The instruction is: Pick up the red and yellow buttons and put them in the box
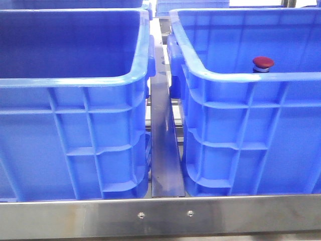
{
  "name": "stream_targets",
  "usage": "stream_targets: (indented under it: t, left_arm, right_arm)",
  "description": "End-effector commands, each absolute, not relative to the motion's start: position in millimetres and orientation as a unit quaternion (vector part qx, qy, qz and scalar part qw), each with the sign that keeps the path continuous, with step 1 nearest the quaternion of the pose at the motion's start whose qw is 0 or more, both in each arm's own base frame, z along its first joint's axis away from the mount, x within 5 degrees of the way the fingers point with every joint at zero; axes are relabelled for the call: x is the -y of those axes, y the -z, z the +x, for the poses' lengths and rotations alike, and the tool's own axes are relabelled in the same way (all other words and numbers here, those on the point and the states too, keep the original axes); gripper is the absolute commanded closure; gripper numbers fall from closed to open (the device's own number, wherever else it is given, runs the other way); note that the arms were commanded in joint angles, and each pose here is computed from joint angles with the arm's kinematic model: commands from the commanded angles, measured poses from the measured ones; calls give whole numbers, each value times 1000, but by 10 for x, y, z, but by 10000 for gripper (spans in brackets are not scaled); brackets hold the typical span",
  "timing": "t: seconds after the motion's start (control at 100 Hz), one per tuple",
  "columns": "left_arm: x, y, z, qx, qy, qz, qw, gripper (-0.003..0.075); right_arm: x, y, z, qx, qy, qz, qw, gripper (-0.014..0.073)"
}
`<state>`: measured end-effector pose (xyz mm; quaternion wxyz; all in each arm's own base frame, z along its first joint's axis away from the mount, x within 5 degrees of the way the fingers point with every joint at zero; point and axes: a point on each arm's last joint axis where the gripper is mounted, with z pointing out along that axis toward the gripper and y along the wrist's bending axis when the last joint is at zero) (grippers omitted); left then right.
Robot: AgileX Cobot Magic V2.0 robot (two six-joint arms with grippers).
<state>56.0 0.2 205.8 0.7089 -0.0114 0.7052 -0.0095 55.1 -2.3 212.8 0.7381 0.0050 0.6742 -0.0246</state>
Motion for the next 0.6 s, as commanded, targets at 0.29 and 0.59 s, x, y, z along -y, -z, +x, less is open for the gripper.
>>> stream_targets:
  t: [0.29,0.59]
  left_arm:
    - [-2,-2076,540,-674,16,-16,738,741]
    - [-2,-2076,540,-674,16,-16,738,741]
  right_arm:
    - [27,-2104,543,-647,36,4,761,664]
    - [29,-2084,546,-656,37,5,754,664]
